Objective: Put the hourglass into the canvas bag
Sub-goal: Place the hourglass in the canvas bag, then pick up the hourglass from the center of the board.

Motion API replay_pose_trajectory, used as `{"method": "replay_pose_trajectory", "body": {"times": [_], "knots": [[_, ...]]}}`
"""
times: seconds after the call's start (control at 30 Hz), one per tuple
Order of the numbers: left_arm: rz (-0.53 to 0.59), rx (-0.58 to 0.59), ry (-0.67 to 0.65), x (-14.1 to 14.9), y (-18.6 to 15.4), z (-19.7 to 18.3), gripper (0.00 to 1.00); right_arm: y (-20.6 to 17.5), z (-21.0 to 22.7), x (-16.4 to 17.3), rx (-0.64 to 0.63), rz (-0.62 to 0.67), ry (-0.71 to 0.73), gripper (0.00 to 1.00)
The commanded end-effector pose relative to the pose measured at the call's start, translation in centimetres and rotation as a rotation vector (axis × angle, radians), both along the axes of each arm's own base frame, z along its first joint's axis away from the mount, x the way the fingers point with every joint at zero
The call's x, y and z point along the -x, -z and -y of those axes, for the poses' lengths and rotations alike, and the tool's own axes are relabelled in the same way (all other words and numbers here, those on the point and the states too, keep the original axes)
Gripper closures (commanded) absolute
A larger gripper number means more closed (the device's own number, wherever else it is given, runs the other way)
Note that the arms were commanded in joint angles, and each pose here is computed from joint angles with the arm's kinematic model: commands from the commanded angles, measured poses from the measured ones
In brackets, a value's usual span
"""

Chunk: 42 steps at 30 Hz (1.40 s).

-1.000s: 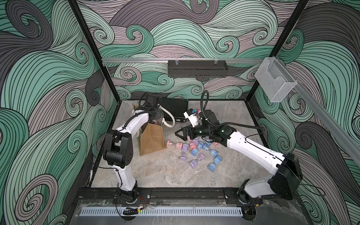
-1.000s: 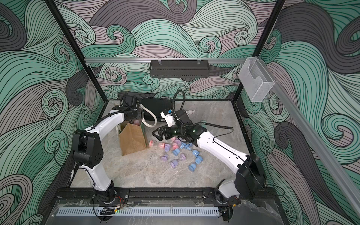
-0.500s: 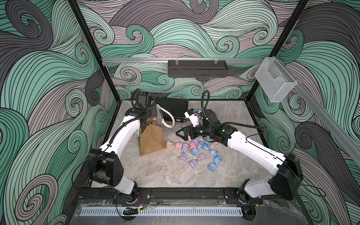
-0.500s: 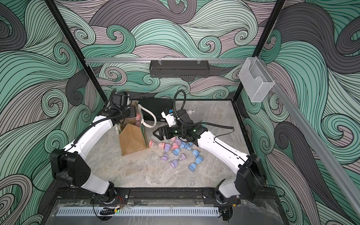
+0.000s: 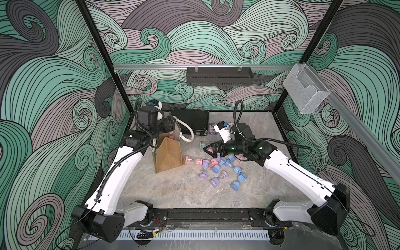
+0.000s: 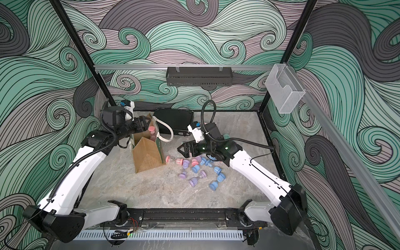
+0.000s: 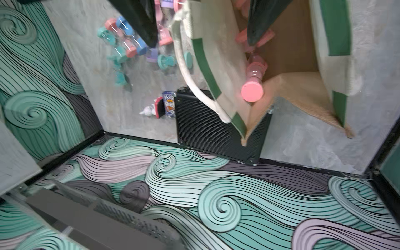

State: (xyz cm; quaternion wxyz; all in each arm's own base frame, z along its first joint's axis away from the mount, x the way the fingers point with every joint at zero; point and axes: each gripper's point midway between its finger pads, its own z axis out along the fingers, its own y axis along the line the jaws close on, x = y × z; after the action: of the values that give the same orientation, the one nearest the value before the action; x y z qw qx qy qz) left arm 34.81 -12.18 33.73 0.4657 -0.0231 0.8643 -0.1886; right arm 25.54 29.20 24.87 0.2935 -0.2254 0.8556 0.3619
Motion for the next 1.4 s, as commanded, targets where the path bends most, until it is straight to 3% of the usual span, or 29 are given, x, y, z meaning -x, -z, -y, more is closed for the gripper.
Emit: {"method": "replay_pose_trajectory", "body": {"times": [0.0,0.23,0.43,0.6,0.97,1.37], "knots": [[-0.063,0.014,0.13,3.3,1.4,3.3,0.36,2.8,1.8,1.1,0.07,-0.07,0.028,0.0],[-0.104,-0.057,0.354,7.8,4.7,7.7,0.36,5.9,4.2,2.8,0.117,-0.124,0.056,0.0],[-0.3,-0.096,0.37,10.4,11.6,9.1,0.38,7.7,5.9,3.8,0.139,-0.185,0.091,0.0],[-0.413,-0.119,0.368,11.8,15.1,10.8,0.38,8.8,5.8,5.1,0.126,-0.214,0.044,0.0],[-0.627,-0.272,0.324,12.7,22.9,14.5,0.38,11.3,7.5,6.0,0.15,-0.268,0.1,0.0],[-0.675,-0.431,0.308,11.9,28.1,16.8,0.38,11.7,8.2,5.5,0.127,-0.283,0.134,0.0]]}}
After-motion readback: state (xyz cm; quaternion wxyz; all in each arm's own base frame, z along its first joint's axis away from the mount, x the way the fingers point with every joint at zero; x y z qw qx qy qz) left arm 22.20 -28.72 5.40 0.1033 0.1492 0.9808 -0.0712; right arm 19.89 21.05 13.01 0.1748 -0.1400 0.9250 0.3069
